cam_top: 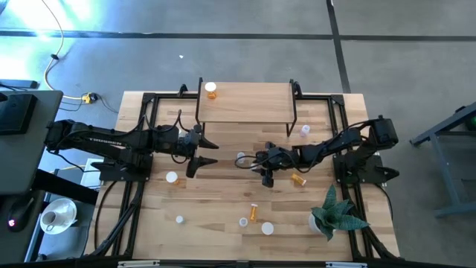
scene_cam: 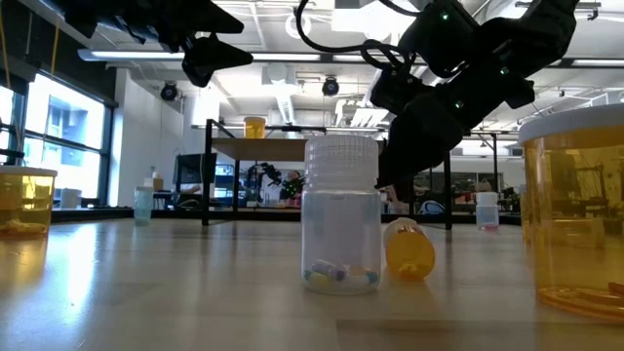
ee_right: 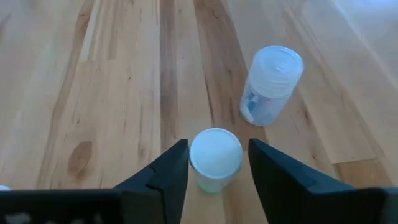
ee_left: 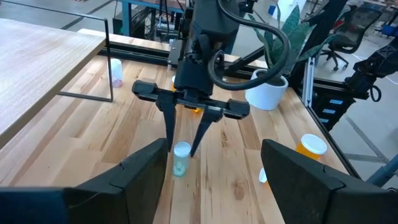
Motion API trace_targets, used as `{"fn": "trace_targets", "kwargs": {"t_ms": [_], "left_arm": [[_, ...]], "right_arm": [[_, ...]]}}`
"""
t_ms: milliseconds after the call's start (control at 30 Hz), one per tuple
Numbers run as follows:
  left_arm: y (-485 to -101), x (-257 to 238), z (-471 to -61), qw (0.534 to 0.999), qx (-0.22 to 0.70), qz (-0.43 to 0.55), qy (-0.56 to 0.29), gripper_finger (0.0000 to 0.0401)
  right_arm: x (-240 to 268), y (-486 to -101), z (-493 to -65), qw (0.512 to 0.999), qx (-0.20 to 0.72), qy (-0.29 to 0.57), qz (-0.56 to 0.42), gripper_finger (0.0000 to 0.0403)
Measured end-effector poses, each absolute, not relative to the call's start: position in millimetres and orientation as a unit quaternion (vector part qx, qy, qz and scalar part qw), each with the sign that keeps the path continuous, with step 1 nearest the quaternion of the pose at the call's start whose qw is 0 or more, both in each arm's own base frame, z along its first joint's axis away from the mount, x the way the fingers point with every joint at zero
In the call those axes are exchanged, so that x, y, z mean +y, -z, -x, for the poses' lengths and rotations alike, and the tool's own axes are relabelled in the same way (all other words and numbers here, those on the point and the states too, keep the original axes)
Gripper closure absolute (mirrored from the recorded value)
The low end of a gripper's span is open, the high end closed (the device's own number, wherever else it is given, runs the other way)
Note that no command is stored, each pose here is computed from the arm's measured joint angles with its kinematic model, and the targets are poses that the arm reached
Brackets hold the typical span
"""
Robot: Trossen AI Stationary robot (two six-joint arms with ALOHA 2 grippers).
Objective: Pick and place medicine bottles onto shelf by color
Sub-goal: Put the center dark green pill bottle on the shelf
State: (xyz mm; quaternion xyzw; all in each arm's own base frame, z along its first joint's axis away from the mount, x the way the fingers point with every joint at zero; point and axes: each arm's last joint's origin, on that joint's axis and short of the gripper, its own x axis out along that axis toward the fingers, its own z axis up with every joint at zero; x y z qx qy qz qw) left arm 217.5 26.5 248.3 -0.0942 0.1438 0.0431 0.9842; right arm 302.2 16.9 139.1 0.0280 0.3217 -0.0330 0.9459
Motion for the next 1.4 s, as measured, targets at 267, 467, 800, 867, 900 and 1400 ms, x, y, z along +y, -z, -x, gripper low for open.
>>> {"fn": "trace_targets", "kwargs": {"t_ms": [267, 467, 800, 867, 900, 1400], "left_arm": [[-247, 26, -217, 0.983, 0.150, 0.095, -0.043, 0.0151], [-247, 26, -217, 0.983, 0.151, 0.095, -0.044, 0.0151], [-247, 26, -217, 0.983, 0.151, 0.095, -0.044, 0.0151], [-247, 26, -217, 0.983, 0.151, 0.095, -0.044, 0.0151], [-247, 26, -217, 0.983, 0.151, 0.095, -0.044, 0.0151], [-246, 26, -217, 0.982, 0.156, 0.096, -0.044, 0.0151]], "right_arm": [[17, -139, -302, 0.946, 0.322, 0.024, -0.026, 0.0285], [18, -140, -303, 0.946, 0.323, 0.016, -0.024, 0.0294], [19, -156, -315, 0.945, 0.326, 0.001, -0.014, 0.0296], [19, -164, -317, 0.942, 0.336, -0.002, -0.005, 0.0296], [20, -170, -319, 0.942, 0.337, -0.002, -0.001, 0.0296], [-4, -288, -296, 0.959, 0.255, 0.071, 0.101, 0.0297]]}}
